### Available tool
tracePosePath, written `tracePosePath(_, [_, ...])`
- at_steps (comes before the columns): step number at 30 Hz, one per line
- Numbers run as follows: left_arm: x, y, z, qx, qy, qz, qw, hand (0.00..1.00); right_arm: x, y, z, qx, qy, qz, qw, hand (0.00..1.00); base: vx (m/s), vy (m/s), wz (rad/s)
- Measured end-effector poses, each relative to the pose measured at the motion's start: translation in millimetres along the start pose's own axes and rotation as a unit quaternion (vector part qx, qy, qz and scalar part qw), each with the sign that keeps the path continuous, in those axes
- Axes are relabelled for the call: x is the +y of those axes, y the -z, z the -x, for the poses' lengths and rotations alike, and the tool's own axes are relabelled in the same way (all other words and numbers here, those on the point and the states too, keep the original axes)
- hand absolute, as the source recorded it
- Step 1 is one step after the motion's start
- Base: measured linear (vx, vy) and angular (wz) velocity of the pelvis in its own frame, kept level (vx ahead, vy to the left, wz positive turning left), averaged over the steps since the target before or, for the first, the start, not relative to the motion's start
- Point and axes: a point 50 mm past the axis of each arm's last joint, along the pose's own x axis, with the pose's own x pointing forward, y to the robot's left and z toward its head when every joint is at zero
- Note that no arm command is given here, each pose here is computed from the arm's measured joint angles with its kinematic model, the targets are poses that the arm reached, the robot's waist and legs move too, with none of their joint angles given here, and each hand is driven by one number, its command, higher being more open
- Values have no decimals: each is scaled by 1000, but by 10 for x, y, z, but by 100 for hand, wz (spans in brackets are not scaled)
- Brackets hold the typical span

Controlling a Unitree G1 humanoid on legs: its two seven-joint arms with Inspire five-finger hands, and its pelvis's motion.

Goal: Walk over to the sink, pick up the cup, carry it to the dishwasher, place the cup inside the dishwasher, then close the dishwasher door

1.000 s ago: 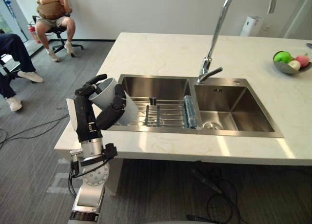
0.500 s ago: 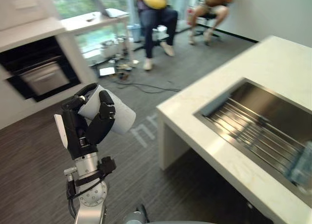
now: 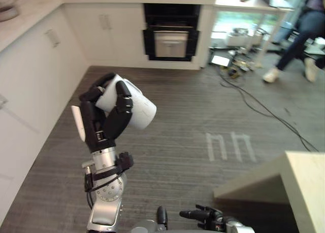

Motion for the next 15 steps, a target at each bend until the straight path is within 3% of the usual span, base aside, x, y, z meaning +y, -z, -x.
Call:
tracePosePath(10, [-55,143,175,36,27,-10,999,0,56,-25,-10,-8,-25,32,999,100,91,-67,71])
tracePosePath(15, [-44,111,195,27,27,-3,999,0,40,12,-3,15,-35,46,998,100,45,-108,18])
